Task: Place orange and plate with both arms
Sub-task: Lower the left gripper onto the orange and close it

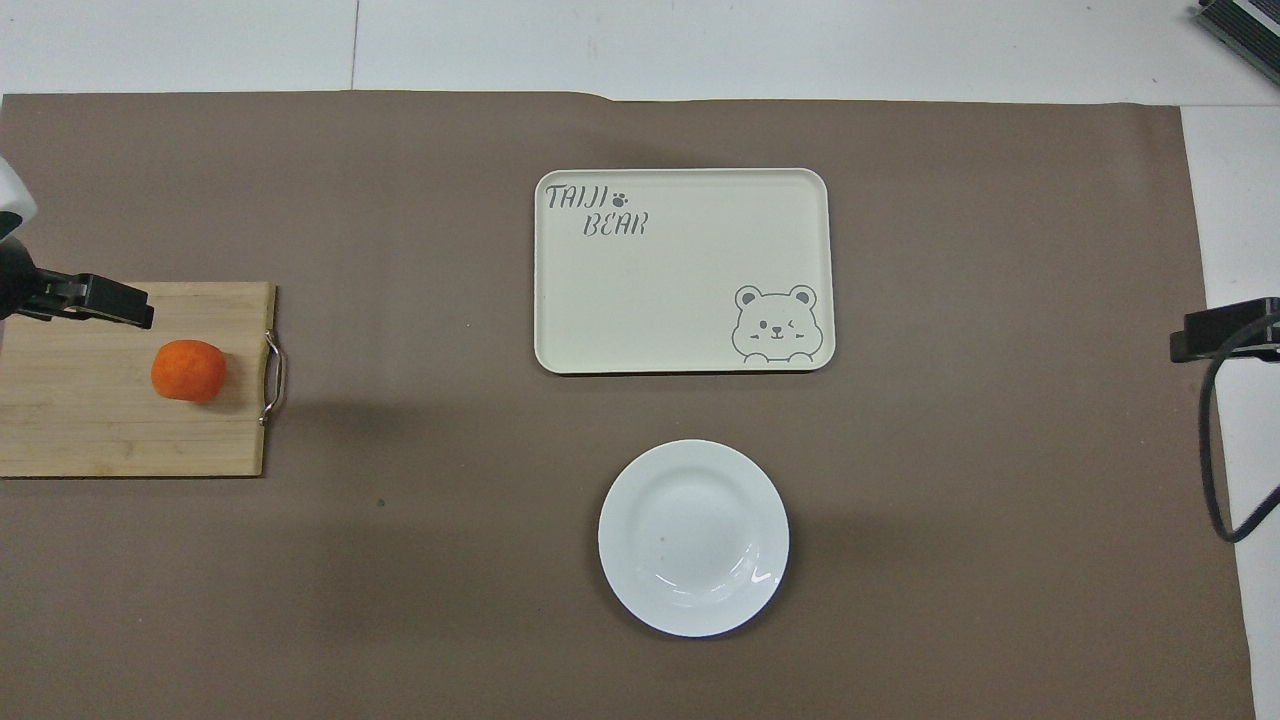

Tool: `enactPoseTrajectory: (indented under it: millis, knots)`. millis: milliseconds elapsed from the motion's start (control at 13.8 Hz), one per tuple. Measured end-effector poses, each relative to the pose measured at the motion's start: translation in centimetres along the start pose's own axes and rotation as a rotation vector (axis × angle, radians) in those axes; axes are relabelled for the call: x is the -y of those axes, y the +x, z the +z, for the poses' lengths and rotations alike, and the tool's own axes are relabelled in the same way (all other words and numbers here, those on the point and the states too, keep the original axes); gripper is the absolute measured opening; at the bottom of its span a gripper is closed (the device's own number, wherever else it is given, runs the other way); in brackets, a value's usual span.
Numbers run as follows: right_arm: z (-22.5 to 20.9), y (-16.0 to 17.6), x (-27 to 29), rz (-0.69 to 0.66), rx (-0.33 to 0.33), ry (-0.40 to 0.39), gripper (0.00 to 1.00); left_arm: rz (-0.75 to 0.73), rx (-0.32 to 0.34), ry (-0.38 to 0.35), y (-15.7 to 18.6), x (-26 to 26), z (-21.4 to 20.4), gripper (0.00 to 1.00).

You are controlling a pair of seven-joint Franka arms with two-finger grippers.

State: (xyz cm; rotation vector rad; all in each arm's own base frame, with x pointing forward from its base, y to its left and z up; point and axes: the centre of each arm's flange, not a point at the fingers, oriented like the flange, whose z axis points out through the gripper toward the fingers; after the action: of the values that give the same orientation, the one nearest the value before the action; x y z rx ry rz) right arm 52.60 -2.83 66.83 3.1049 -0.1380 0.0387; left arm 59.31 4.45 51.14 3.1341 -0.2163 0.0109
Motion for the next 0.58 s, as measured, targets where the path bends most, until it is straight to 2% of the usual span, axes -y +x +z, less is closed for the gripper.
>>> enactPoseTrajectory:
  millis: [580]
  knots:
    - [0.0, 0.0, 0.0, 0.0, 0.0, 0.0, 1.0, -0.012, 0.014, -0.015, -0.9, 3.2, 12.6, 1.0]
